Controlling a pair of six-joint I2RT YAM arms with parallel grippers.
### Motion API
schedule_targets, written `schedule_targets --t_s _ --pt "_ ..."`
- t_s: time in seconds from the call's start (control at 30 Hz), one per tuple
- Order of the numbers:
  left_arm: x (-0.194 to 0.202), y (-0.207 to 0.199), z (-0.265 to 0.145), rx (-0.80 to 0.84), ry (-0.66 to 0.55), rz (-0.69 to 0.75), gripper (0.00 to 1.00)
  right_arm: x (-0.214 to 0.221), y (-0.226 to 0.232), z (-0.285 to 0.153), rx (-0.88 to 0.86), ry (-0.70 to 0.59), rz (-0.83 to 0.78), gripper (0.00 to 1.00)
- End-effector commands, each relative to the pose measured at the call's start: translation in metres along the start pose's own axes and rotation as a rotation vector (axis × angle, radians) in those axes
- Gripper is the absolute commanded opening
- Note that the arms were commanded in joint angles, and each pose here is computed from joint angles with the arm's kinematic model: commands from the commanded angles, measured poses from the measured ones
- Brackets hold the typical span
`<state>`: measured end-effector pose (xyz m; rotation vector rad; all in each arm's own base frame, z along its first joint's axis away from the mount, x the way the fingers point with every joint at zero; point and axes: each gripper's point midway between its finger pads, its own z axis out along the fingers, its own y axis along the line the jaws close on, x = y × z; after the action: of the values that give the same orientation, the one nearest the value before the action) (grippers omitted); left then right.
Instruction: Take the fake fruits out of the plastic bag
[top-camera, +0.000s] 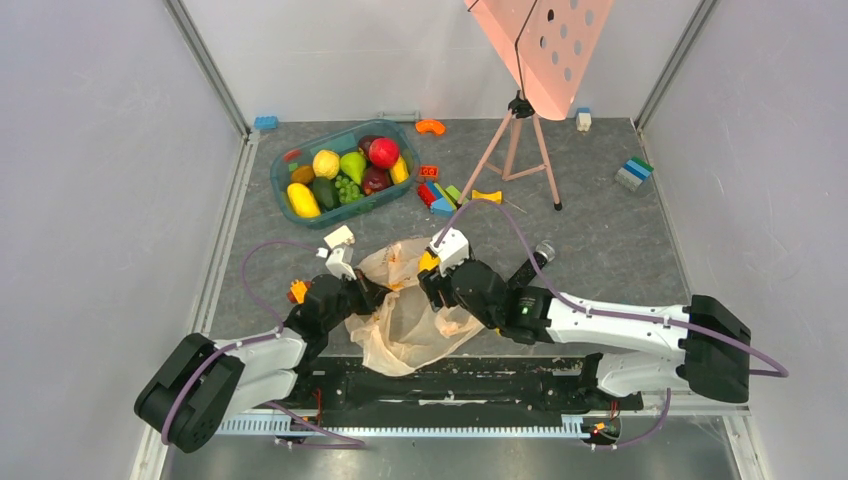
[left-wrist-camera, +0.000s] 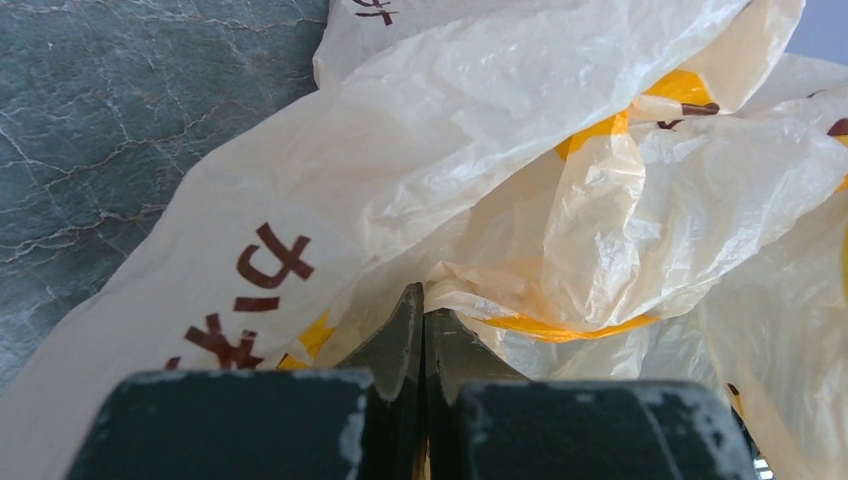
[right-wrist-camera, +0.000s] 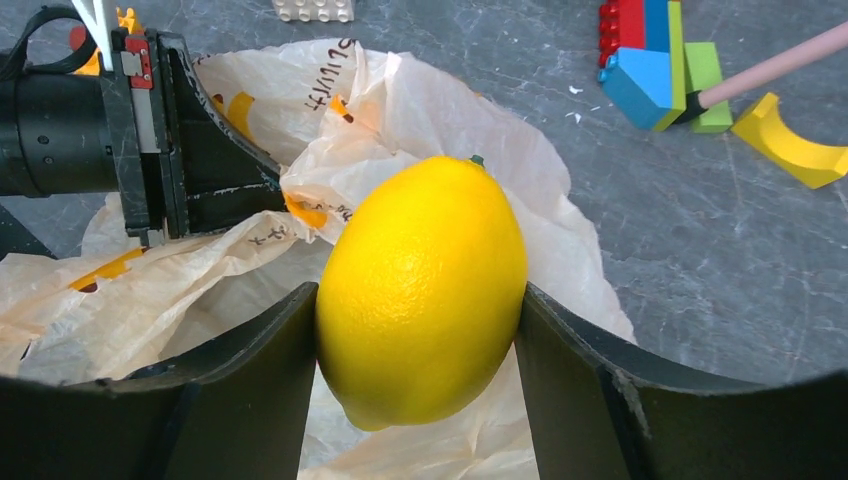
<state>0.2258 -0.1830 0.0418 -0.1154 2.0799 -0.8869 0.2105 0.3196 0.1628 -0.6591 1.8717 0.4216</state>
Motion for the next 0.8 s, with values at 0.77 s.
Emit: schedule_targets --t_s 0.77 --pt "-0.01 0.003 -0.003 -0.026 -0.045 -0.002 0.02 -0.123 0.05 0.099 -0.264 -0.002 -0.231 0.67"
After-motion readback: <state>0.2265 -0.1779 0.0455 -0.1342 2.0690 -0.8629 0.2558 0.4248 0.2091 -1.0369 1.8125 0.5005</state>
